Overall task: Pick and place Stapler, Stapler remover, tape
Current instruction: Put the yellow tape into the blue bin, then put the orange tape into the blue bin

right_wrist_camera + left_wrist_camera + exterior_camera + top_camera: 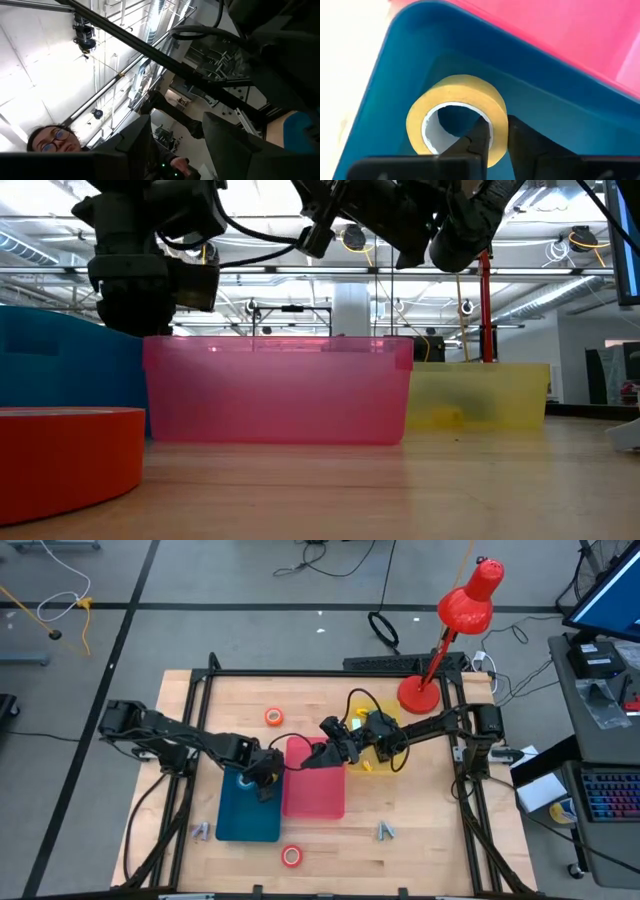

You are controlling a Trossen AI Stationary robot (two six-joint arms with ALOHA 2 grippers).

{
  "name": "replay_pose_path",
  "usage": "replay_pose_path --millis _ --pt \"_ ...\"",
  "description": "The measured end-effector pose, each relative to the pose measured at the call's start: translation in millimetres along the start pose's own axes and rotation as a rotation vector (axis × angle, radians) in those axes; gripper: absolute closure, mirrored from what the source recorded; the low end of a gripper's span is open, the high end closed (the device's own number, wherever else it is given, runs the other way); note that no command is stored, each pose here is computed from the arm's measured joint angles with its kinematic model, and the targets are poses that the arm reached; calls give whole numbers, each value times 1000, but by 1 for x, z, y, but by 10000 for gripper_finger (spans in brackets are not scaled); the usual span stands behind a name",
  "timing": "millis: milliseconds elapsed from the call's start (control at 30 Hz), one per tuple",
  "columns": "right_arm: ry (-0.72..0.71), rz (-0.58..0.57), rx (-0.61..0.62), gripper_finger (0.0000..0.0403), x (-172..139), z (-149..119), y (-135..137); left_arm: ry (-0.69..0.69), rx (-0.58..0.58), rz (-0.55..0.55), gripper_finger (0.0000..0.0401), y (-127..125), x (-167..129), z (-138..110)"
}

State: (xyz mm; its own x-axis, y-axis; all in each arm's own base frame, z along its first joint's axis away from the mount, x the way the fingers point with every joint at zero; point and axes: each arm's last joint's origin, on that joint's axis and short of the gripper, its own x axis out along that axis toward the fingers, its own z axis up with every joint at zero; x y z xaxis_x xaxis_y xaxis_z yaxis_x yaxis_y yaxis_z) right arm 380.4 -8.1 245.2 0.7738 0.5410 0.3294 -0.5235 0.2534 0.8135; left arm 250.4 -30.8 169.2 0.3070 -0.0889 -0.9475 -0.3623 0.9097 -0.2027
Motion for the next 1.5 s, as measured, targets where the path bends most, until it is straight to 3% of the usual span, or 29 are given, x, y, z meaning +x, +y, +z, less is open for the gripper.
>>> replay_pose_path --millis 300,400,533,667,767,933,1200,1333,1500 --pt "1 1 0 232 0 0 0 3 -26 -4 279 0 1 0" --pt "2 1 0 232 0 0 0 33 -37 -62 267 0 0 0" --pt "12 4 0 232 0 -1 0 26 -91 -191 258 3 -20 1" --pt "47 25 -9 232 0 -1 2 -129 -107 -232 257 9 -56 1" --pt "35 71 -62 232 0 0 7 -301 -94 -173 257 18 -83 -2" --pt "-17 160 -180 232 -7 10 16 -515 -25 27 256 40 -110 -3" --pt "73 128 -160 232 -23 27 9 -444 -80 124 256 88 -102 13" --pt "129 33 -132 233 -30 34 3 -407 -115 116 256 113 -94 21" --pt "182 -149 -192 247 -35 38 15 -358 -135 113 256 136 -84 27"
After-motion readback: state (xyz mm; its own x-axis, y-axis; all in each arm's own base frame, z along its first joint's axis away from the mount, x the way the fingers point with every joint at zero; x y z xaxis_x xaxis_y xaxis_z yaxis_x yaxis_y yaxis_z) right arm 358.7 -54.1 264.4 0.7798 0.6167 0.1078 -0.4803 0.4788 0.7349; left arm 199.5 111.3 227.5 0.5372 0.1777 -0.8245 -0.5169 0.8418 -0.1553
